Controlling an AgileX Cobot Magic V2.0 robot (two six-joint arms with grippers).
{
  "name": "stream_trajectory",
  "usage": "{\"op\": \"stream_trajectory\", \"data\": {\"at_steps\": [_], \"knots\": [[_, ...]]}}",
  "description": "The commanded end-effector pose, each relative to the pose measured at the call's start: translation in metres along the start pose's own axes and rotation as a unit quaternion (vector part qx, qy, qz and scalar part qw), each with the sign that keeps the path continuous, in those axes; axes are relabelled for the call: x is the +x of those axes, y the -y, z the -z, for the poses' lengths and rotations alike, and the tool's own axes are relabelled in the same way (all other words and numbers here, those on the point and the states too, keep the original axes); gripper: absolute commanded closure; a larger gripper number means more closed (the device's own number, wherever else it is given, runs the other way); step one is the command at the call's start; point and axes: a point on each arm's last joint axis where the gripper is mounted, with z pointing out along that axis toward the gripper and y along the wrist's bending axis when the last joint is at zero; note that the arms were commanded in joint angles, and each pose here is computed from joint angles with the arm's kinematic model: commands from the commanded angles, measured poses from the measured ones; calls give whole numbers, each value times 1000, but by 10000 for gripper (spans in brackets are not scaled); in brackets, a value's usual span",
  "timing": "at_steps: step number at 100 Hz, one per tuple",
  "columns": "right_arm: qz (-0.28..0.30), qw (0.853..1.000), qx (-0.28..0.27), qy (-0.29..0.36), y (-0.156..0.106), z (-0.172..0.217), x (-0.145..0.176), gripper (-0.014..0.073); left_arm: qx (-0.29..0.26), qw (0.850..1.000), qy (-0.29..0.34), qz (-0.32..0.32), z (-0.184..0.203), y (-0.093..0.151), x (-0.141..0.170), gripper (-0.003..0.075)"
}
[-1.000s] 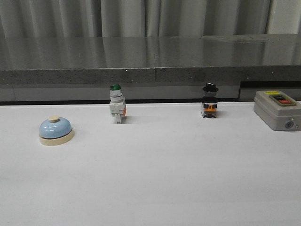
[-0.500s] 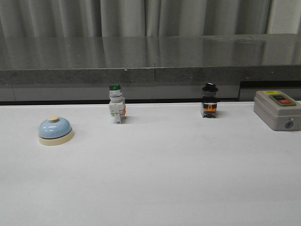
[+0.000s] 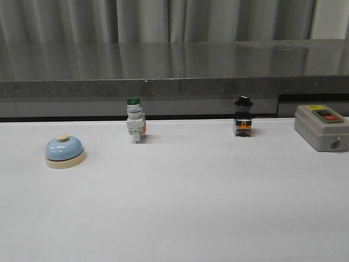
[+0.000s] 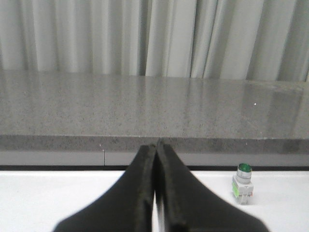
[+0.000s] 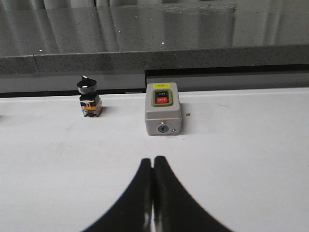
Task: Place and press bell with both arms
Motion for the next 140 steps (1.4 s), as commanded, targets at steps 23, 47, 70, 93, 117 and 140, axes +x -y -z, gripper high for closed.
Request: {"op": "stream_trajectory", "data": {"at_steps": [23, 47, 70, 93, 117, 140], "knots": [[10, 999, -5, 37, -1, 0, -8, 663, -1, 998, -60, -10, -48, 5, -49, 736], [10, 999, -5, 37, -1, 0, -8, 663, -1, 994, -98, -43, -89, 7, -64, 489], [10, 999, -5, 37, -1, 0, -8, 663, -3, 990, -134, -41, -130, 6, -66, 11], [10, 999, -5, 37, -1, 0, -8, 663, 28, 981, -185, -45, -177, 22, -62, 94], [10, 999, -5, 37, -1, 0, -8, 663, 69, 951, -295, -58, -230, 50, -47, 101], [10, 999, -5, 37, -1, 0, -8, 663, 77, 911, -401, -57, -271, 61, -21, 101]]}}
